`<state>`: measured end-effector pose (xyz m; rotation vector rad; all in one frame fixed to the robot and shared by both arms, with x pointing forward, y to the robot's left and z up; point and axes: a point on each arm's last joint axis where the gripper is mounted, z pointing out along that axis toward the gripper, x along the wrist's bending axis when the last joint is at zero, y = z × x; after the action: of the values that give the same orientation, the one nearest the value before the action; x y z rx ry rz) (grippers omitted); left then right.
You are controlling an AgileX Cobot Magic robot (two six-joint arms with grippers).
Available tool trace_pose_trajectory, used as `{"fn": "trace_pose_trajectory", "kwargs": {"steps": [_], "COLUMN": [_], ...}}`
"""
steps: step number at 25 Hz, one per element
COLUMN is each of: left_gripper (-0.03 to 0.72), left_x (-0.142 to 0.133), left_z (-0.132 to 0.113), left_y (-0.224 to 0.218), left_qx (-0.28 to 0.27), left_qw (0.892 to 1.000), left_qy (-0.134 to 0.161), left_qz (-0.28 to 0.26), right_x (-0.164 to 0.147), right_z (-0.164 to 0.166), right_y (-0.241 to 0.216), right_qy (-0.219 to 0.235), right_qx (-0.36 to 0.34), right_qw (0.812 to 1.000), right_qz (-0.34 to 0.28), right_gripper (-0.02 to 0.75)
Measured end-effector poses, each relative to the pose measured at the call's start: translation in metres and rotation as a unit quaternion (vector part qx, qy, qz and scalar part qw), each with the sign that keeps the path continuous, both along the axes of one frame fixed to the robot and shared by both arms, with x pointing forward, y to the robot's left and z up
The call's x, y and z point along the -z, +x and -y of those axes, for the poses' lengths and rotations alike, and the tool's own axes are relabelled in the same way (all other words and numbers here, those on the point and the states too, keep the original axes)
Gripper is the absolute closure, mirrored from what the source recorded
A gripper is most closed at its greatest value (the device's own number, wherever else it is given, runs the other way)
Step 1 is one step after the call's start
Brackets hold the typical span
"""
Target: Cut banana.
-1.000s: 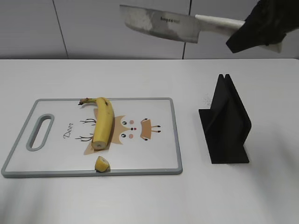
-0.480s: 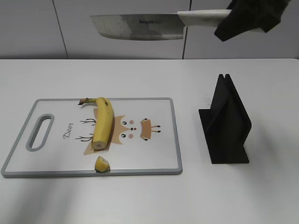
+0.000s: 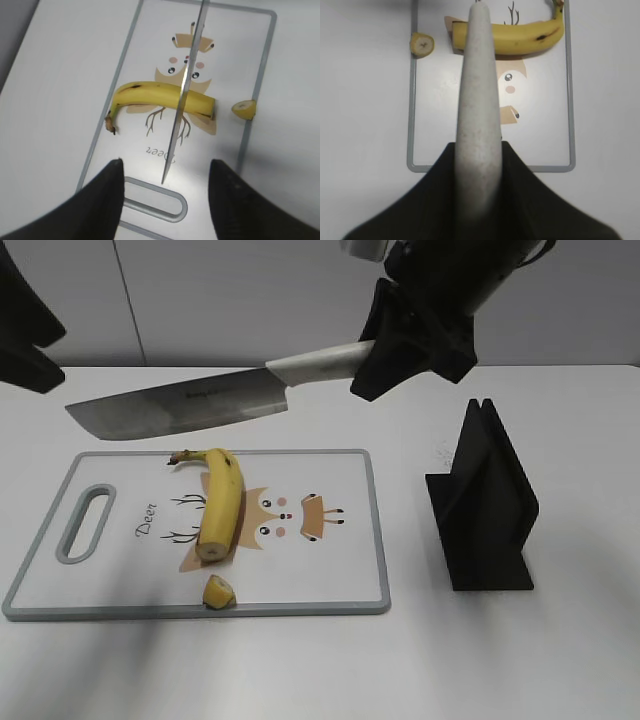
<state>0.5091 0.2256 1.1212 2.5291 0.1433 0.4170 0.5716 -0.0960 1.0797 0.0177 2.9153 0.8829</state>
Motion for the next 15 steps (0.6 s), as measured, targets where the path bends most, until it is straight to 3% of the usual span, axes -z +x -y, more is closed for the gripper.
{"fn": "trace_pose_trajectory", "kwargs": {"steps": [4,15], "left_gripper": [0.183,0.196], "left_x": [0.019,0.042], "left_z": [0.005,0.006], "left_y": [0.011,0.029], "left_qx": [0.019,0.022], "left_qw": [0.999,0.997], "left_qy": [0.029,0.042], "left_qz": [-0.031,-0.054], "right_x": [0.002,0.018], "right_z": [-0.006,-0.016], "right_y": [0.002,0.009], "right_qy": [0.026,0.052], "right_qx": [-0.014,-0.015], "right_qw": [1.000,0.998], "right_qz": [0.003,-0.023], "right_gripper": [0.564,0.564]}}
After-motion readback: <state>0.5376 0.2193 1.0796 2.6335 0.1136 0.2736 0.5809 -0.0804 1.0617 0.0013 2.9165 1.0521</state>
